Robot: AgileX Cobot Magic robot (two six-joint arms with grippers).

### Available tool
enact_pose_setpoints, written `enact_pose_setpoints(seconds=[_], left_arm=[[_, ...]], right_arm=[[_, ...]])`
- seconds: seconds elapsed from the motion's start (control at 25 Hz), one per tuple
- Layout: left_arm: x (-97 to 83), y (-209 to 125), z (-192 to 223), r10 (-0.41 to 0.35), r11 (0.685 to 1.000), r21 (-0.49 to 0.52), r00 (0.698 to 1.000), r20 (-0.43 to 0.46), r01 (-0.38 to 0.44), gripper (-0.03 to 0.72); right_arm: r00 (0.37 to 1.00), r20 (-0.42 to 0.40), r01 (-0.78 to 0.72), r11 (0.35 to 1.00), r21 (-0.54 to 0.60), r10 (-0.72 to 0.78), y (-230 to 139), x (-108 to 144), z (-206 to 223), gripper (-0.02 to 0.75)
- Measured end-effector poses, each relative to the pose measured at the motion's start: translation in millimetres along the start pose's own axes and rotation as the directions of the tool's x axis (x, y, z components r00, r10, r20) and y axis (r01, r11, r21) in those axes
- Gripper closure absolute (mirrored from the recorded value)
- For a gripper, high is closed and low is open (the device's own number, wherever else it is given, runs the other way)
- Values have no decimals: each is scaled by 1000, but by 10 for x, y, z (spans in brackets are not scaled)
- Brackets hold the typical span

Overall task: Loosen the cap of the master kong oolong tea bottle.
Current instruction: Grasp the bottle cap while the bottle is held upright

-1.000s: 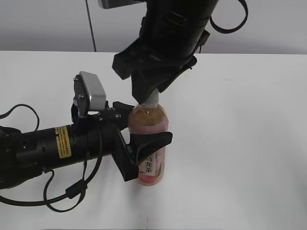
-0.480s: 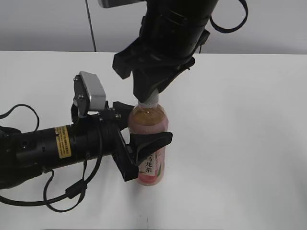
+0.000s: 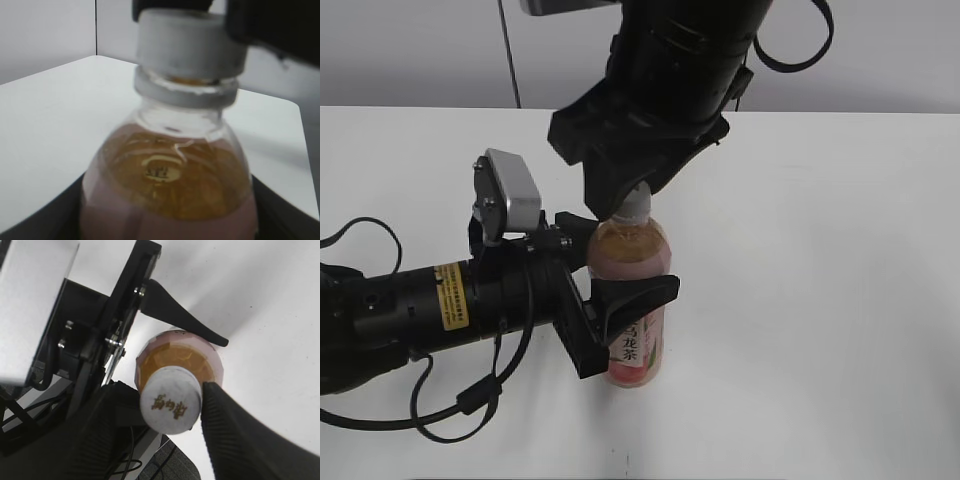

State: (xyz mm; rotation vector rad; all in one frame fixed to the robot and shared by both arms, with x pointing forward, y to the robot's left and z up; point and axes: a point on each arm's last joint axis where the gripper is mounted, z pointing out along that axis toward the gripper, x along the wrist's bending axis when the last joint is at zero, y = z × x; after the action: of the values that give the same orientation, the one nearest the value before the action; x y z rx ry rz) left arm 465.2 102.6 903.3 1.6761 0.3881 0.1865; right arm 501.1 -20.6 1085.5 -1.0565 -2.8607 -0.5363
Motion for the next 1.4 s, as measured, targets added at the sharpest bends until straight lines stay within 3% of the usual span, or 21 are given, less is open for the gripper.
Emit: enact_pose_setpoints(seconds=[0.32,0.68,0.84,1.16,1.4], left_arm=[[0,0,0,0,1000,0,1000,0,0,228],[0,0,0,0,1000,0,1000,0,0,228],[0,0,0,0,1000,0,1000,0,0,228],[-1,0,0,0,1000,0,1000,1,0,228],[-1,0,0,2,1000,0,1000,2,-2,228]], right_arm=[[1000,-1,1,1000,0,-1,0,1,0,329],[1000,16,8,1000,4,-8,-1,-16,5,468],[999,16,35,999,4,-35,-1,-16,5,468],[975,15,221,975,7,-222,-1,-16,5,468],[904,13,428,904,10,-428,-1,-19,5,468]])
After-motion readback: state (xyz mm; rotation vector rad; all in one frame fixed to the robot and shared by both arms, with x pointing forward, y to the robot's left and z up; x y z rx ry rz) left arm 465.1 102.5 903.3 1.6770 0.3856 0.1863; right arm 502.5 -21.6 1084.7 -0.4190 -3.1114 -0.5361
